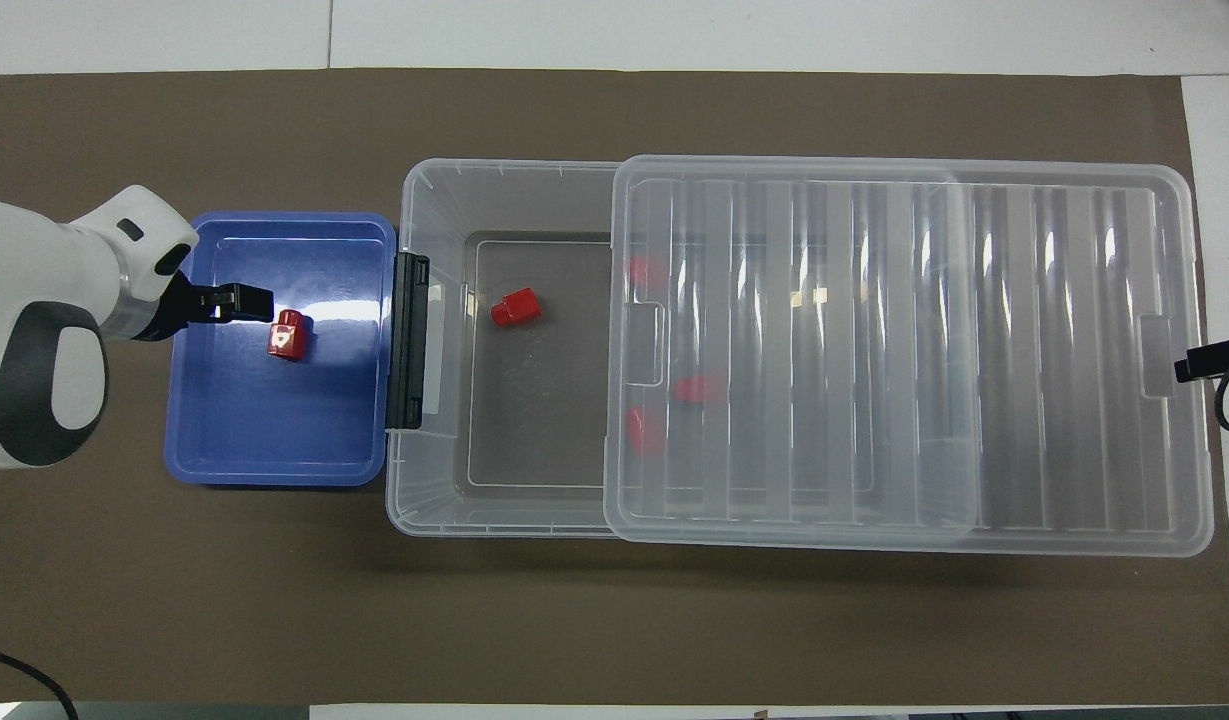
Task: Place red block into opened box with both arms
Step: 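Reach the left gripper down and grasp the red block in the blue tray, then carry the red block with the left gripper over the open box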
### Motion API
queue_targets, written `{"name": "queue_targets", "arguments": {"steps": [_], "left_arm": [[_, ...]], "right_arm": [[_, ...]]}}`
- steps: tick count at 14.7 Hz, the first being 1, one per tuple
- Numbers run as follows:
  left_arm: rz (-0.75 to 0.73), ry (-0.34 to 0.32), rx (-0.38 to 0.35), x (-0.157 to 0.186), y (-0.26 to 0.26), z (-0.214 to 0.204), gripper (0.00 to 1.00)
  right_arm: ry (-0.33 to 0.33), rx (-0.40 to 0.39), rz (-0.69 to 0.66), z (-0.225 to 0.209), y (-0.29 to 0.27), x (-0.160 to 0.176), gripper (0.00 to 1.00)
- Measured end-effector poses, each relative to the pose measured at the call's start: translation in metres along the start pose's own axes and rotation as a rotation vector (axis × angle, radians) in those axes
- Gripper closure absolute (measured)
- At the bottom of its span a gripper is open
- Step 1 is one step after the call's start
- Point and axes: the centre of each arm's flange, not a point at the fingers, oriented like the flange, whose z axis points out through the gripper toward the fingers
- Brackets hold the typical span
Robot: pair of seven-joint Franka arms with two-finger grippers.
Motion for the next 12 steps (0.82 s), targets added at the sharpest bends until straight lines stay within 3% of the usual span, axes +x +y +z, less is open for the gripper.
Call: {"name": "queue_targets", "arguments": {"steps": [4, 10, 12], "left_arm": [[-0.001, 0.019, -0.005, 0.000, -0.001, 0.055, 0.00], [0.004, -0.044, -0.003, -0.017, 0.001, 0.096, 0.04], [0.009, -0.052, -0.003, -0.020, 0.004, 0.099, 0.26]], "right_arm": [[-0.030, 0.006, 0.014, -0.022, -0.009, 0.006, 0.00], [-0.060, 0.006, 0.014, -0.110, -0.061, 0.015, 0.00], [-0.055, 0.002, 0.022, -0.135, -0.080, 0.014, 0.00]]}}
